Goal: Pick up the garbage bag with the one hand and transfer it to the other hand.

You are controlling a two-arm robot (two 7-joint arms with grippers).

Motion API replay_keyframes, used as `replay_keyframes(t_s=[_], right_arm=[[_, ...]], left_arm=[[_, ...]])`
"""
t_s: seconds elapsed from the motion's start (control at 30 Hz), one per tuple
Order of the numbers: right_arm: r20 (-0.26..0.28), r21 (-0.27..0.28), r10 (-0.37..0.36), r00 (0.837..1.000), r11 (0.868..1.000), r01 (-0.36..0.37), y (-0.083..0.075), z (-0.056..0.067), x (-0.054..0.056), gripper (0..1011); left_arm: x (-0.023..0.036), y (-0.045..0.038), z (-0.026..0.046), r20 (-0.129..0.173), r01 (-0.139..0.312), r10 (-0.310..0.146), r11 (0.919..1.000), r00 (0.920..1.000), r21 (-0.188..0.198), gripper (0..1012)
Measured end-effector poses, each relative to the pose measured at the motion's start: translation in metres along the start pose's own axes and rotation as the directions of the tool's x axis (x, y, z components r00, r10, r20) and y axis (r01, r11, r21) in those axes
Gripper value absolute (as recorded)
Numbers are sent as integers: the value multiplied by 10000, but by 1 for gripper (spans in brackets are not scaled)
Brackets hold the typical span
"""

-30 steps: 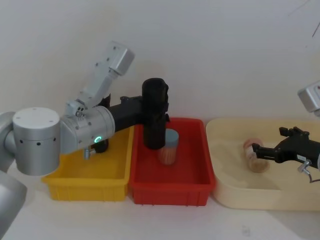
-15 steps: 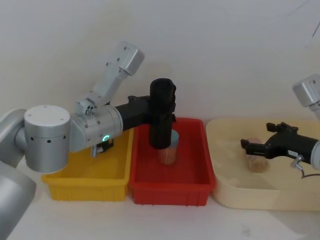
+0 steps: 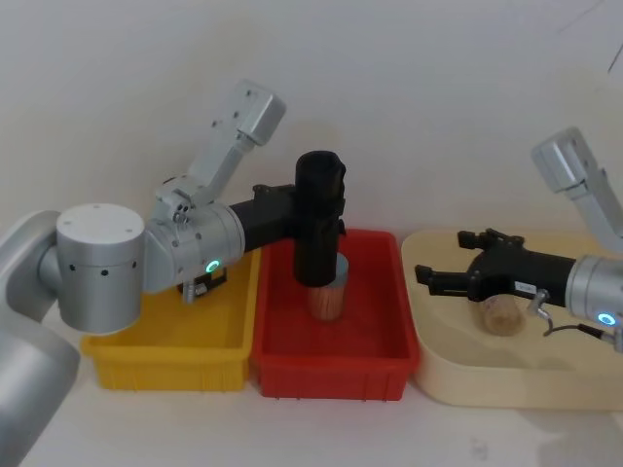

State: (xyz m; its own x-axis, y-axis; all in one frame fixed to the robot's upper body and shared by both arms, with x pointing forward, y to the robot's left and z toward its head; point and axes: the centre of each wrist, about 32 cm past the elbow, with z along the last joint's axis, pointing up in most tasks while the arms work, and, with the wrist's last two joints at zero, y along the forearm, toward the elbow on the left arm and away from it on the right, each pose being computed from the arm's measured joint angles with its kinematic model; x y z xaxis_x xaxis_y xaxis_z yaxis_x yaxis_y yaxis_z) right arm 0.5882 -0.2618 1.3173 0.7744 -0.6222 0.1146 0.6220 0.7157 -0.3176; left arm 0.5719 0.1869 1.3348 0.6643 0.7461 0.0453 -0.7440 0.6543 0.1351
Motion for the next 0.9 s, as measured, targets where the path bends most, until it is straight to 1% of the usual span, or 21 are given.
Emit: replay_keyframes(t_s=[0.07, 0.13, 0.17, 0.23, 0.27, 0.47, 0.5, 0.7, 0.73, 0.9], right_arm=[[-31, 53, 197, 9998, 9998, -197, 28, 14, 4, 1000], [-78, 116, 499, 9987, 9987, -498, 74, 31, 3, 1000], [-78, 116, 499, 9987, 9987, -498, 74, 31, 3, 1000], [-117, 161, 717, 9974, 9973, -716, 111, 44, 5, 1000], [-117, 161, 717, 9974, 9973, -716, 111, 44, 5, 1000], [-183, 218, 1026, 9946, 9945, -1022, 175, 65, 19, 1000], [-187, 226, 1051, 9943, 9942, -1047, 179, 67, 21, 999], [-223, 264, 1125, 9934, 9934, -1119, 213, 79, 34, 1000], [-236, 273, 1134, 9933, 9932, -1127, 224, 78, 38, 1000], [-245, 327, 1154, 9930, 9929, -1146, 262, 86, 50, 1000]], left_arm=[[5, -17, -5, -16, -29, 29, 10000, 10000, -12, 386], [10, -53, -8, -50, -67, 67, 10000, 10000, -63, 386], [10, -53, -8, -50, -67, 67, 10000, 10000, -63, 386], [13, -91, -8, -92, -85, 84, 9999, 9999, -140, 386], [13, -91, -8, -92, -85, 84, 9999, 9999, -140, 386], [22, -170, -22, -282, -32, 25, 9997, 9996, -245, 386], [24, -189, -24, -348, 18, -28, 9997, 9994, -262, 386], [35, -245, -31, -623, 276, -293, 9992, 9976, -277, 386], [40, -261, -34, -729, 395, -414, 9988, 9965, -277, 386], [52, -300, -40, -1016, 777, -801, 9966, 9916, -275, 386]])
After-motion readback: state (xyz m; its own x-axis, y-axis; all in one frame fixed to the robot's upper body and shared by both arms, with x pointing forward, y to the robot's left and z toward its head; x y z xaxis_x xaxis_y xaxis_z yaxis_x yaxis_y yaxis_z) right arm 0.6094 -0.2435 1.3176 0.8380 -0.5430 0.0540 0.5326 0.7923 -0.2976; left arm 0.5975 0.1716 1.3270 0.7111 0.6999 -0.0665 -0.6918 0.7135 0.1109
